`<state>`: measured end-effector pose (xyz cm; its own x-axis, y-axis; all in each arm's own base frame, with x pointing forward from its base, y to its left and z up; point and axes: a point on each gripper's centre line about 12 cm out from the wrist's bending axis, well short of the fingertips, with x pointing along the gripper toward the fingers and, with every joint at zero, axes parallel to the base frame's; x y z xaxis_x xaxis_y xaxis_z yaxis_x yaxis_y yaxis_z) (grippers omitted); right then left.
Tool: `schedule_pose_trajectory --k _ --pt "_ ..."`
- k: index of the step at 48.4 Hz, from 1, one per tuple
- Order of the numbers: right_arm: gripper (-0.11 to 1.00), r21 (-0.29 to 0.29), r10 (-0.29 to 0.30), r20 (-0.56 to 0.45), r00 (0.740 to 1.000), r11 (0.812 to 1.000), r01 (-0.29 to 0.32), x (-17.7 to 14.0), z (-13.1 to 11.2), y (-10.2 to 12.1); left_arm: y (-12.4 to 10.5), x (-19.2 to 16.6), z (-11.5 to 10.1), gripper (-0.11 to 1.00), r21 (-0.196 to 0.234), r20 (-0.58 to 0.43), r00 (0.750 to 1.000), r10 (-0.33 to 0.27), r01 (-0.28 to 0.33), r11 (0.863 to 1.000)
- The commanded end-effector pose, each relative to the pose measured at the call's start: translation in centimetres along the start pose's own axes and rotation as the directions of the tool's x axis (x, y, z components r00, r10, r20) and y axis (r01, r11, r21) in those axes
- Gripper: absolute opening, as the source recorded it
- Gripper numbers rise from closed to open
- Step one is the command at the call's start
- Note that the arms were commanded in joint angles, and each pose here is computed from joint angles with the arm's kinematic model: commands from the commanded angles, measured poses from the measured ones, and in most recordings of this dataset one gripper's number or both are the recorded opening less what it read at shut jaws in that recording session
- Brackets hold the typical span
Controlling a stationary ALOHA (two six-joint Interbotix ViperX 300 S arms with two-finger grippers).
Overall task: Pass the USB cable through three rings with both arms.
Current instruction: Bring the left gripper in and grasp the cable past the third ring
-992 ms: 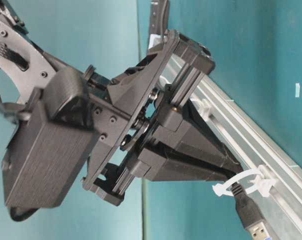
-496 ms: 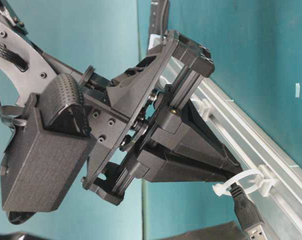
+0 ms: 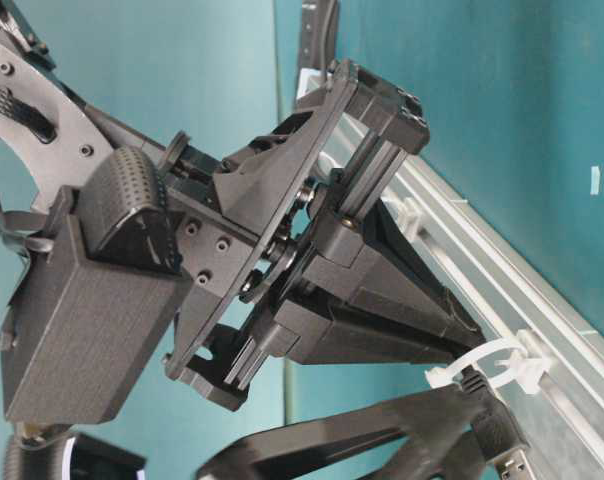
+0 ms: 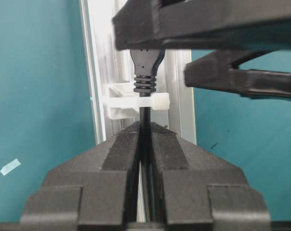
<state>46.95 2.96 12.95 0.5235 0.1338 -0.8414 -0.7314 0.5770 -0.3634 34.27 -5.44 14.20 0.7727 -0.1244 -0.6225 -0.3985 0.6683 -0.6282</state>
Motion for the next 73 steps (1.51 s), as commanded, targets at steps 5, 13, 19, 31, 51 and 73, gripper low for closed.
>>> schedule_pose_trajectory --k 5,13,19,31,51,73 --pt "0.06 0.002 -0.004 0.009 1.0 1.0 0.004 0.0 0.5 0.0 -1.0 0.7 0.5 0.95 0.008 0.028 0.999 -0.046 0.046 0.999" --pt "0.06 0.006 -0.005 0.008 1.0 1.0 0.005 0.0 0.4 -0.1 -1.3 0.9 0.1 0.95 0.015 0.018 0.998 -0.054 0.053 0.998" --pt "0.06 0.006 -0.006 0.007 1.0 1.0 0.006 0.0 0.3 -0.1 -1.3 0.9 -0.5 0.95 0.024 0.003 0.999 -0.051 0.051 0.998" --pt "0.06 0.007 -0.007 0.007 1.0 1.0 0.006 0.0 0.2 -0.2 -1.2 0.9 -0.6 0.94 0.027 0.001 0.999 -0.05 0.05 0.998" --pt "0.06 0.007 -0.007 0.007 1.0 1.0 0.006 0.0 0.2 -0.2 -1.1 1.1 -0.7 0.6 0.03 -0.002 0.999 -0.045 0.045 0.999" --pt "0.06 0.007 -0.004 0.005 1.0 1.0 0.004 -0.2 0.3 -0.2 -1.4 1.0 -0.5 0.11 0.022 0.01 0.998 -0.063 0.063 0.998"
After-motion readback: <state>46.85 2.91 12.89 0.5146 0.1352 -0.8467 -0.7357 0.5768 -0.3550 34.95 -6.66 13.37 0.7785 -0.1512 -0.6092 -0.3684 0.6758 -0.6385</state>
